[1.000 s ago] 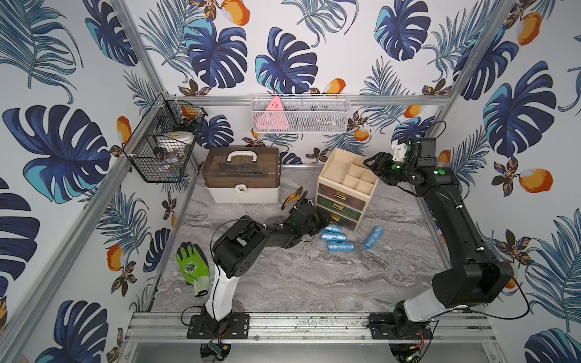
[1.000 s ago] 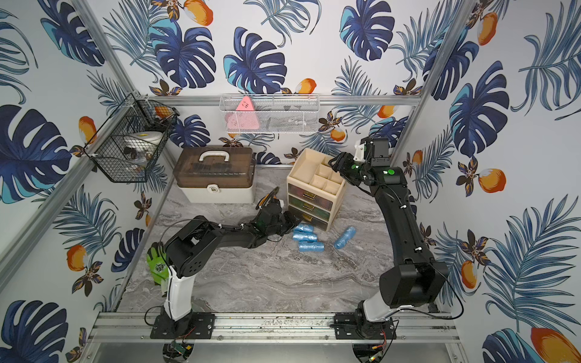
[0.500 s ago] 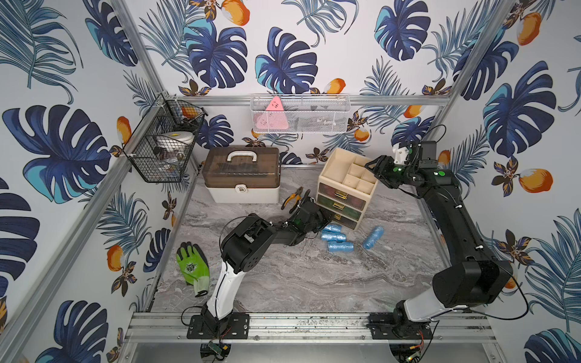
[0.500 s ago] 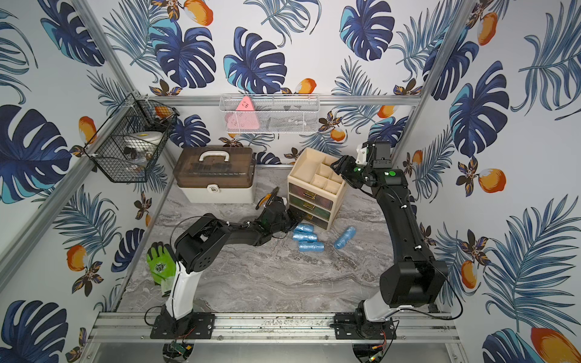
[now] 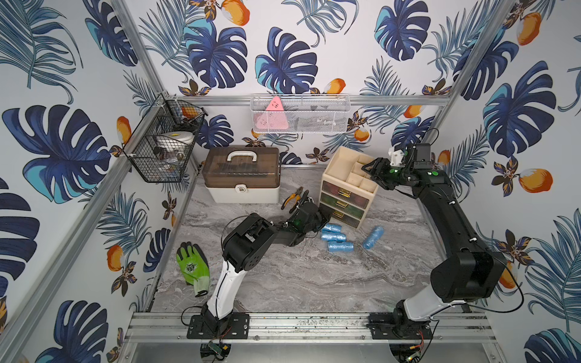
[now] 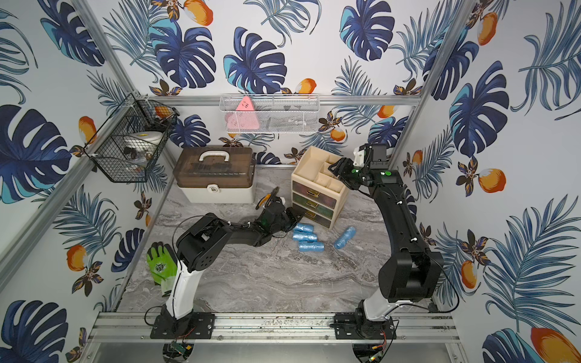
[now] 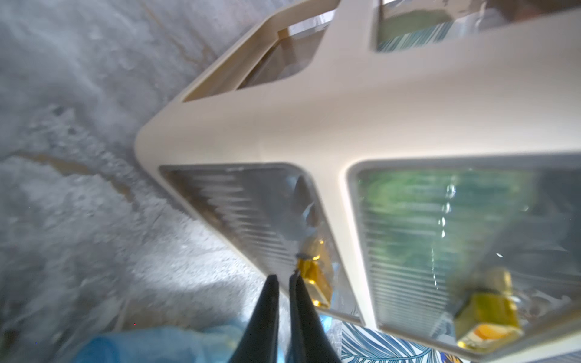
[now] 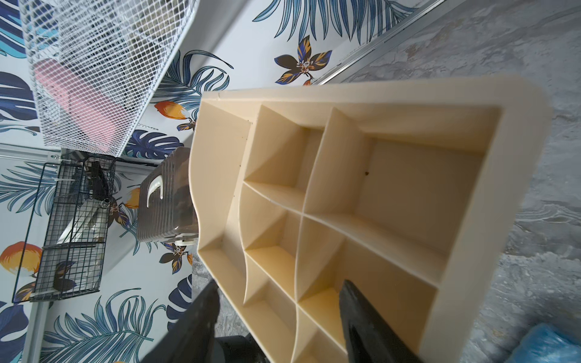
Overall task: Sort the rolls of trash bags by color and place them into the drawer
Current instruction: Move the storage box to the center of the board.
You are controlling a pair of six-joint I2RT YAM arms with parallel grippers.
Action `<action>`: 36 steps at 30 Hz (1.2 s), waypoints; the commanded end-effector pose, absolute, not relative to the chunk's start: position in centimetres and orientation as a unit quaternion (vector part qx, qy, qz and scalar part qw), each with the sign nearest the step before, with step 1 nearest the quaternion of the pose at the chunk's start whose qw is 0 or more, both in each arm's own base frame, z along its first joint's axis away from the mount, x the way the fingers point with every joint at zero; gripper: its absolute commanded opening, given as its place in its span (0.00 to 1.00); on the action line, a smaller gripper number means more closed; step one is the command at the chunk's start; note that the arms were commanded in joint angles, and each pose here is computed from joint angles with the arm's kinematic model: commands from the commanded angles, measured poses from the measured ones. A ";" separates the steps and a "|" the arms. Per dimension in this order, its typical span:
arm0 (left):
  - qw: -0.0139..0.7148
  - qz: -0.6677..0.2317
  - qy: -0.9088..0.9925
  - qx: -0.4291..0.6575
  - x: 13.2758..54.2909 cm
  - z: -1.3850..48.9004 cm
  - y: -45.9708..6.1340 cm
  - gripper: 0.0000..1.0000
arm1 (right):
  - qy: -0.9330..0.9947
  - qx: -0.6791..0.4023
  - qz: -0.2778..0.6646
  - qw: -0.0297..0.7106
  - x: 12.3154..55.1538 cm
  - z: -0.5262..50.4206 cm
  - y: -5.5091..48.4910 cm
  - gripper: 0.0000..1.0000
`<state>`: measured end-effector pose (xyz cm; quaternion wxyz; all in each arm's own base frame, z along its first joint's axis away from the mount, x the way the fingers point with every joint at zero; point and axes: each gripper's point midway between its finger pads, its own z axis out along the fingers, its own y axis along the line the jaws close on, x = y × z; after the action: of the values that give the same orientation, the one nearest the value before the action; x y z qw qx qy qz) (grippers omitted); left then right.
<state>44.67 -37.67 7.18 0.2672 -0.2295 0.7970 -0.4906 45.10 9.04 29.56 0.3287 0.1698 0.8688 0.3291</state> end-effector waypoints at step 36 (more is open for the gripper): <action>0.265 -0.532 0.766 -0.244 45.8 8.6 -39.9 0.30 | 0.882 0.197 0.258 0.340 48.6 28.5 7.4 0.55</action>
<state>45.34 -39.44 7.20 0.2561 -0.2415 0.7835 -0.5121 48.78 7.50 29.13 0.3463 0.1986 0.8776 0.2656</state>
